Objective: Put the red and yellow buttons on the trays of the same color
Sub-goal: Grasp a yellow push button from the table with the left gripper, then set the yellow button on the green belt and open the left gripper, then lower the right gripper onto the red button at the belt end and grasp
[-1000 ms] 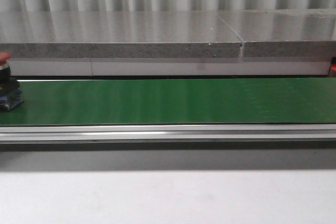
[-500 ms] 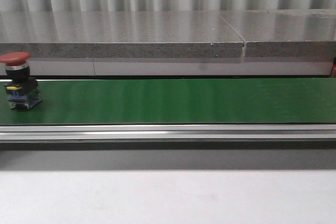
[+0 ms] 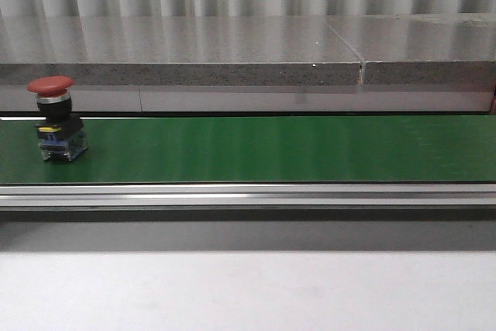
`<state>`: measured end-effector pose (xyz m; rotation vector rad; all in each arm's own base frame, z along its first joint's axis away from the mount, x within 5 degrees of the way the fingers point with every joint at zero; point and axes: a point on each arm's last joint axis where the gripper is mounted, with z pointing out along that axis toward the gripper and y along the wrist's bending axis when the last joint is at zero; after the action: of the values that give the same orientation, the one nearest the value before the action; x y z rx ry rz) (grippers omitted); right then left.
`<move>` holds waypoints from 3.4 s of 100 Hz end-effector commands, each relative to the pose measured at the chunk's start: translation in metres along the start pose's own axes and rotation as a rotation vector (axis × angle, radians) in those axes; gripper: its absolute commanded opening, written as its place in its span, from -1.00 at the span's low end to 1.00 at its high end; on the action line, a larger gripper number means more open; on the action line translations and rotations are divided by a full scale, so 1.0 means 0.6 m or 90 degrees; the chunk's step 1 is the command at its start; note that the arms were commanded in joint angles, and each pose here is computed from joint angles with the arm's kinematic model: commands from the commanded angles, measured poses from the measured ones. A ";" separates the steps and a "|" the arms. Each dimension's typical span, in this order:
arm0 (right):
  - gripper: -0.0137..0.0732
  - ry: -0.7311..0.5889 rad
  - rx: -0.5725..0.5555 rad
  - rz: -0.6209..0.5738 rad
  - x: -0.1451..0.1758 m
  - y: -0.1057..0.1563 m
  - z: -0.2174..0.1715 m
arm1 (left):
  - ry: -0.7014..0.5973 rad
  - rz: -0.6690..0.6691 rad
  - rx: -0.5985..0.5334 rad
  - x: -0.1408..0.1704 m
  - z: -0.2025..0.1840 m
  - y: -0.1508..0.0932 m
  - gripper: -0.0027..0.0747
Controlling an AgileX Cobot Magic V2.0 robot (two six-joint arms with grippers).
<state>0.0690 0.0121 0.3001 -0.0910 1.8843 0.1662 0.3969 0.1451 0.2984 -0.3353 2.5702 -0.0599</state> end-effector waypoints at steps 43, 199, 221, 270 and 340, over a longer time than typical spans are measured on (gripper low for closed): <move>-0.84 -0.058 0.002 -0.011 -0.023 0.000 -0.005 | -0.090 0.060 0.051 0.108 -0.131 -0.109 -0.40; -0.84 -0.058 0.002 -0.011 -0.023 0.000 -0.005 | -0.196 0.216 0.194 0.230 -0.230 -0.249 -0.98; -0.84 -0.058 0.002 -0.011 -0.023 0.000 -0.005 | -0.217 0.239 0.218 0.281 -0.251 -0.251 -0.98; -0.84 -0.058 0.002 -0.011 -0.023 0.000 -0.005 | -0.308 0.239 0.234 0.431 -0.294 -0.188 -0.98; -0.84 0.033 0.005 -0.027 -0.074 0.004 0.030 | -0.317 0.247 0.243 0.491 -0.297 -0.166 -0.98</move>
<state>0.0826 0.0143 0.3148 -0.1050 1.9566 0.1555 0.0814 -0.0282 0.2970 0.2809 2.1091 -0.2633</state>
